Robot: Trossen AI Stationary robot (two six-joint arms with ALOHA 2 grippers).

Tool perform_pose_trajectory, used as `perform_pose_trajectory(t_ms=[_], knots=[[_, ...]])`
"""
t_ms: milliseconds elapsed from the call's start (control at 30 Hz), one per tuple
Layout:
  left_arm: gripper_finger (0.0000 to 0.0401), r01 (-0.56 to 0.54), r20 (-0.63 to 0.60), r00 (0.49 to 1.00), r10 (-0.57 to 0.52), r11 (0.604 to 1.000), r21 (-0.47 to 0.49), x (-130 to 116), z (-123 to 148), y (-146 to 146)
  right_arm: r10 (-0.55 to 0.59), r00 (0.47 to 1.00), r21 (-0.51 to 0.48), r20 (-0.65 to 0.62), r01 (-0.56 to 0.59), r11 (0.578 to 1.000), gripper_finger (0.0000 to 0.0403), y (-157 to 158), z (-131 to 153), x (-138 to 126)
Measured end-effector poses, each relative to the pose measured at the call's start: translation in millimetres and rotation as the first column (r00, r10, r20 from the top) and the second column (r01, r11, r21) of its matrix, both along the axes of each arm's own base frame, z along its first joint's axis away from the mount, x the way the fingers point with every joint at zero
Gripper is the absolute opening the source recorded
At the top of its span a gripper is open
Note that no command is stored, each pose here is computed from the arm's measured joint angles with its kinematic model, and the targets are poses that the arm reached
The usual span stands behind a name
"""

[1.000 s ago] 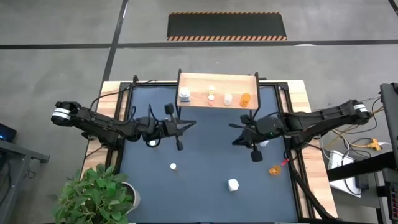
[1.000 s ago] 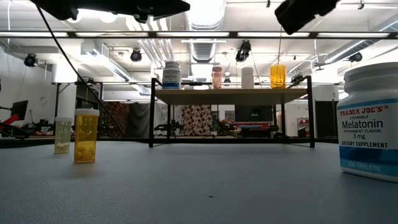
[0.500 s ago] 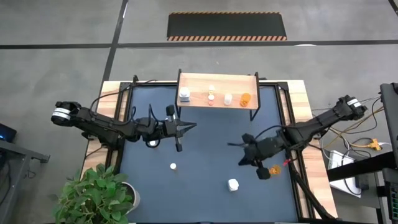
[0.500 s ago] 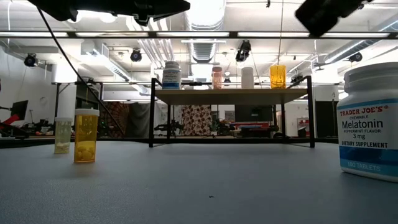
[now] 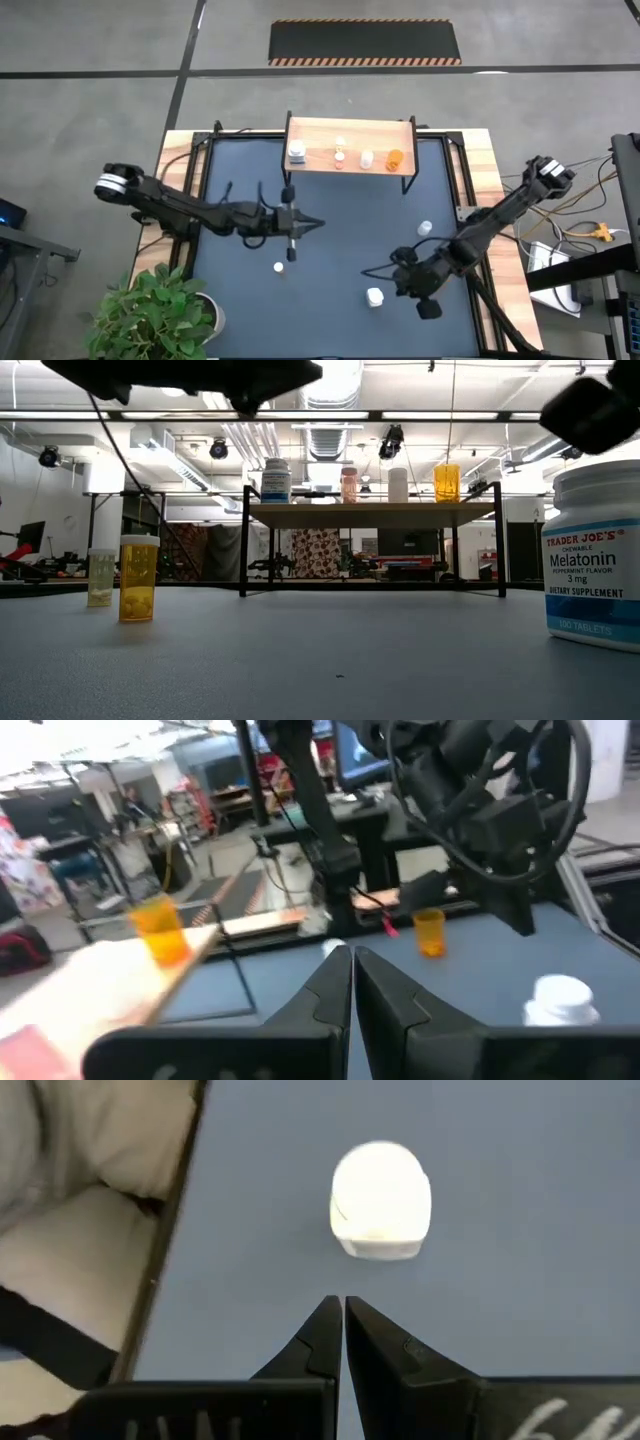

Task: Pick and place medicine bottles onto shelf by color
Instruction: Put the white pill bottle on the shelf

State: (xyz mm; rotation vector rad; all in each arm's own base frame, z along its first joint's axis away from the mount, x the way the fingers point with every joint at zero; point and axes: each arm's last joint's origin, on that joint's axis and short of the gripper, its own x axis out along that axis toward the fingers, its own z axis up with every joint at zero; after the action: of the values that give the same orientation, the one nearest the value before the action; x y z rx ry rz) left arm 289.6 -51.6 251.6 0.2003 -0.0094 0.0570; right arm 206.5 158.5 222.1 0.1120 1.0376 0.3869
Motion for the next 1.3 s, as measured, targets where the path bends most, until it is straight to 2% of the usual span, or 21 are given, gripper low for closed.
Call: perform_pose_trajectory(t_ms=[300, 533, 700, 833, 933, 1033, 1133, 1233, 1300], knots=[[0.0000, 0.095, -0.072, 0.993, -0.095, 0.995, 0.001, 42.7, -26.4, -41.2, -0.032, 0.999, -0.108, -0.023, 0.029, 0.994, 0.0009, 20.8, -34.4, 9.3], [0.0000, 0.165, -0.124, 0.979, -0.163, 0.986, 0.011, 55.6, -46.4, -72.5, -0.036, 0.999, -0.135, 0.011, 0.038, 0.990, 0.0009, 29.5, -53.4, 20.9], [0.0000, 0.189, -0.137, 0.972, -0.188, 0.982, -0.006, 54.8, -52.2, -86.9, -0.002, 0.991, -0.115, 0.134, 0.018, 0.993, 0.0009, 38.4, -59.9, 35.6], [0.0000, 0.199, -0.134, 0.971, -0.199, 0.980, -0.011, 49.2, -50.5, -95.4, -0.060, 0.952, -0.164, 0.300, 0.114, 0.980, 0.0009, 37.7, -62.5, 52.3], [0.0000, 0.201, -0.131, 0.971, -0.200, 0.980, -0.009, 45.5, -48.2, -100.9, -0.088, 0.921, -0.207, 0.379, 0.177, 0.962, 0.0009, 32.1, -64.8, 63.3], [0.0000, 0.196, -0.151, 0.969, -0.195, 0.981, -0.007, 42.9, -49.5, -104.1, -0.045, 0.925, -0.225, 0.378, 0.139, 0.964, 0.0009, 26.6, -65.0, 68.4], [0.0000, 0.167, -0.176, 0.969, -0.173, 0.985, -0.047, 41.9, -52.3, -104.3, -0.009, 0.930, -0.217, 0.367, 0.095, 0.972, 0.0009, 25.4, -59.7, 66.5], [0.0000, 0.151, -0.191, 0.968, -0.165, 0.985, -0.085, 40.6, -55.5, -103.7, -0.011, 0.936, -0.222, 0.352, 0.095, 0.970, 0.0009, 21.3, -49.4, 60.4], [0.0000, 0.141, -0.221, 0.962, -0.161, 0.985, -0.103, 39.6, -58.6, -103.1, -0.061, 0.939, -0.193, 0.339, 0.133, 0.972, 0.0009, 17.5, -42.6, 56.9]])
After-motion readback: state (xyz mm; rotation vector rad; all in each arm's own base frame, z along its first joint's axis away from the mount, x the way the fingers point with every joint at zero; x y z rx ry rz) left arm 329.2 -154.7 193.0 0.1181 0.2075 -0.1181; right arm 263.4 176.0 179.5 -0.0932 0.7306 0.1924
